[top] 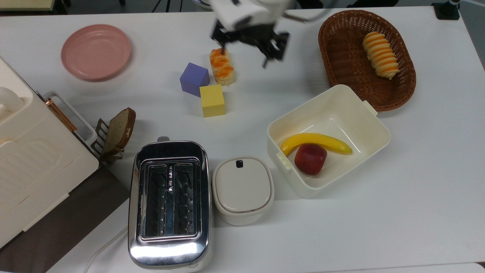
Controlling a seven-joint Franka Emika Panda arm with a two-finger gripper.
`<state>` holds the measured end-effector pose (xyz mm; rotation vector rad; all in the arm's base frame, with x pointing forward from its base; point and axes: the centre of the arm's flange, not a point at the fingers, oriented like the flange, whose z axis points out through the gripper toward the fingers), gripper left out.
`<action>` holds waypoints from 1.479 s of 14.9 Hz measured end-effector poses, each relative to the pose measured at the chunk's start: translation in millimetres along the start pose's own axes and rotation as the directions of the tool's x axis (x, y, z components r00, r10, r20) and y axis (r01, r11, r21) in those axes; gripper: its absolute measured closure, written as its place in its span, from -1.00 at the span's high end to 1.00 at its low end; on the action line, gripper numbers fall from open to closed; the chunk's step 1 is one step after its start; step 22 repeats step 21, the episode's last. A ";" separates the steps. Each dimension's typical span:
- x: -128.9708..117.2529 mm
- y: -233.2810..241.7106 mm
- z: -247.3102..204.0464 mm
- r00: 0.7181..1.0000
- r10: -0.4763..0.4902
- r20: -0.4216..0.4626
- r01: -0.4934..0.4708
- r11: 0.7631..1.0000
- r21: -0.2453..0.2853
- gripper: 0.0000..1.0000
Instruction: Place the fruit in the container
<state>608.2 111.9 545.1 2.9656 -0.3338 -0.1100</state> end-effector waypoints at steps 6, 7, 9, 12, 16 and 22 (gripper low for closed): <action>-11.1 105.4 -8.9 0.992 -0.101 0.081 0.095 0.993 0.077 1.00; -12.2 116.9 -8.2 0.989 -0.122 0.083 0.115 0.989 0.089 1.00; -12.3 134.6 -6.0 0.979 -0.190 0.080 0.177 0.973 0.147 1.00; -6.5 144.0 -6.8 0.977 -0.211 0.042 0.201 0.964 0.174 1.00; -1.1 151.4 -5.2 0.981 -0.194 0.016 0.188 0.967 0.174 1.00; 0.0 154.3 -3.3 0.989 -0.143 0.023 0.138 0.978 0.154 1.00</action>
